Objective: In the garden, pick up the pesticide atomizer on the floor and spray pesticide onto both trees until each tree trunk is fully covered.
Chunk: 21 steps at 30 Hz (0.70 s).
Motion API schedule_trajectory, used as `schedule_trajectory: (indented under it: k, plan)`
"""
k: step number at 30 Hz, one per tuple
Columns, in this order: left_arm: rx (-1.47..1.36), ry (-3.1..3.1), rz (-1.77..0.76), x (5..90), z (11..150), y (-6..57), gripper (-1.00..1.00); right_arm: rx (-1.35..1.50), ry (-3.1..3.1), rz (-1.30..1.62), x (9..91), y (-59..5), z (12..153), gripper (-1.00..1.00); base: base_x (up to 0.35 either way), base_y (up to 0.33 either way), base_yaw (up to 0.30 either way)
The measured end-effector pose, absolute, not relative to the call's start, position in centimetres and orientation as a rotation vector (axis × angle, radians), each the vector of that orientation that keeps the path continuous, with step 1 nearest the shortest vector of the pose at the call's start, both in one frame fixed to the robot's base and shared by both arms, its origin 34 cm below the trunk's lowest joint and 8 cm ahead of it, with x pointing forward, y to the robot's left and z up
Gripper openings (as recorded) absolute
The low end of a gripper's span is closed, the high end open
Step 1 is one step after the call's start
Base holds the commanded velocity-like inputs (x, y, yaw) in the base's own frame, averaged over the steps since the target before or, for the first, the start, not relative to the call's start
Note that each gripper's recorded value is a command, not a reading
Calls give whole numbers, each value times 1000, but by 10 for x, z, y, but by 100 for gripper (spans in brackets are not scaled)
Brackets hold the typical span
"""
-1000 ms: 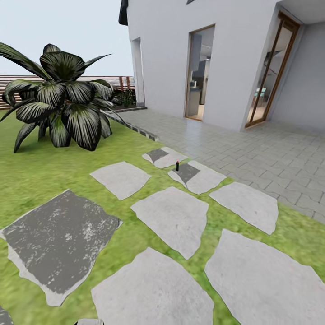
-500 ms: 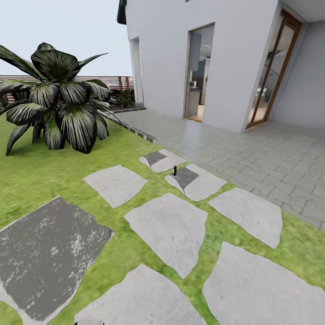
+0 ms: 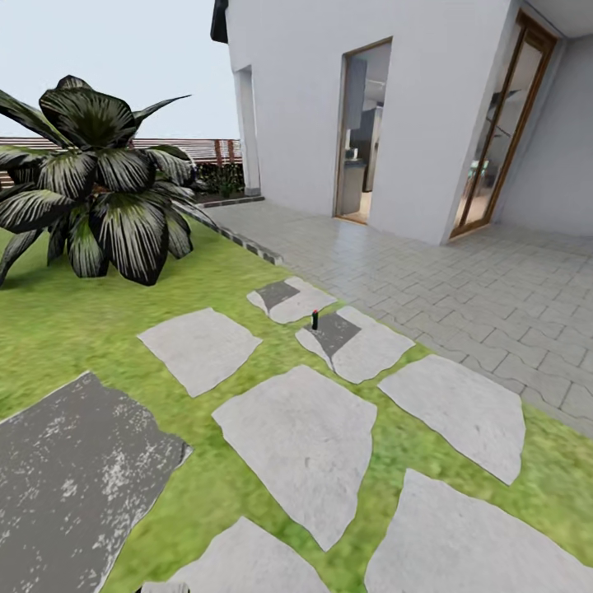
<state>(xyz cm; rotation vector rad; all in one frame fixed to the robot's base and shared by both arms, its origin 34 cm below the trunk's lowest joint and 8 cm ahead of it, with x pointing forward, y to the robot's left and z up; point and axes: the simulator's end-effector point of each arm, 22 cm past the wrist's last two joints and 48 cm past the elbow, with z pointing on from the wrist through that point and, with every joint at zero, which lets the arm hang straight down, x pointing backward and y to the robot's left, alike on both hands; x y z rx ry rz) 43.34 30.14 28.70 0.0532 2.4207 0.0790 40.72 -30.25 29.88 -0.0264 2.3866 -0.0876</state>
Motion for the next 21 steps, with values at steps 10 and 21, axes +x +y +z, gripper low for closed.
schedule_trajectory:
  k: [10, 21]
  plan:
    - [53, 2421, 79, 433, 287, 301, 100, -26, 2386, -88, 407, -303, 299, 100, 315, -121, 0]
    - [53, 2421, 79, 433, 287, 301, 100, -26, 2386, -88, 407, -303, 299, 100, 315, -121, 0]
